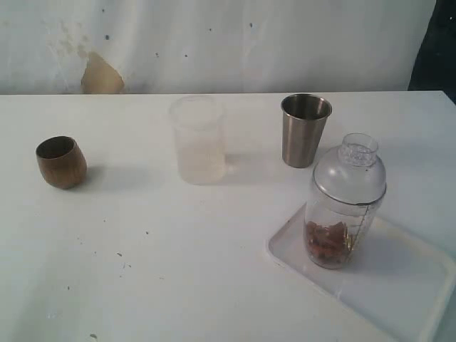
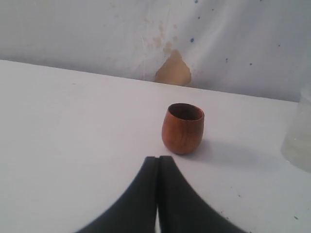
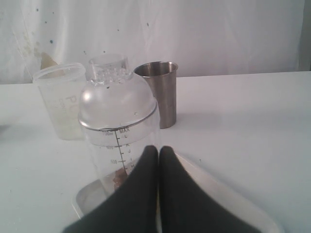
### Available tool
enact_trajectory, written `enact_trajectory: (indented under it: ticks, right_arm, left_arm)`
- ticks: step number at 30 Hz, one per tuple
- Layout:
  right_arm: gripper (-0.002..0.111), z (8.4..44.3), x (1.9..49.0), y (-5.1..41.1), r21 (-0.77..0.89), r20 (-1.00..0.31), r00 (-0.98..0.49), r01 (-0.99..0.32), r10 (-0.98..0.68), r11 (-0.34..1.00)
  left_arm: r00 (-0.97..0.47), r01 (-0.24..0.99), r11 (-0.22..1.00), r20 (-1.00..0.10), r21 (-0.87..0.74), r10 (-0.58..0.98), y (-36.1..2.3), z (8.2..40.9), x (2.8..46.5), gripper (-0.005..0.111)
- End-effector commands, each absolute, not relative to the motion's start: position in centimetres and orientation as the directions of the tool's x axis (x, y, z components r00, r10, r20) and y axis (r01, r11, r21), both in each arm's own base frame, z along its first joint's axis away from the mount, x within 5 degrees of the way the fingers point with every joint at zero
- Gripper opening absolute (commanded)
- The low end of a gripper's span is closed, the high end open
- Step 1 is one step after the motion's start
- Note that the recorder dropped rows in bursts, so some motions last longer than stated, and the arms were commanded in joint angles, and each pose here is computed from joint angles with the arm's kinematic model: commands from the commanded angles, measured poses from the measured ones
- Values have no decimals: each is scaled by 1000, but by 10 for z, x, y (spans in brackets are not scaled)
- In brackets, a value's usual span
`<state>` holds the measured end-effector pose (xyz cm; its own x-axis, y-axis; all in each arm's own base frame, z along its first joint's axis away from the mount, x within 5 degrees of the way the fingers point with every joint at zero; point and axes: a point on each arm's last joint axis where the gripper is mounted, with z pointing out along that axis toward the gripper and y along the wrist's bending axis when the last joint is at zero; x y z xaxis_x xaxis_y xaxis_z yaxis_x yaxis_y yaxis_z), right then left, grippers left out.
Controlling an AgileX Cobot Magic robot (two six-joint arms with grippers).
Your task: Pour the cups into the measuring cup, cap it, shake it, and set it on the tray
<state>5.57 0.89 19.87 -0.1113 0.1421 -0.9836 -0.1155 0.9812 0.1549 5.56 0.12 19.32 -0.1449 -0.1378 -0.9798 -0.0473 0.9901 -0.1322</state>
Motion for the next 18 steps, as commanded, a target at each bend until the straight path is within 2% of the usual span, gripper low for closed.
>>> enact_trajectory:
  ticks: [1,18]
  right_arm:
    - [0,197,55,9,144,-986,-103,-118,132,983]
    - [0,197,55,9,144,-986,-103,-118,132,983]
  left_arm:
    - [-146,-37,995,-984,-95,-99,1,192,55,0]
    - [-146,-35,997,-986,-76,-80,1,192,55,0]
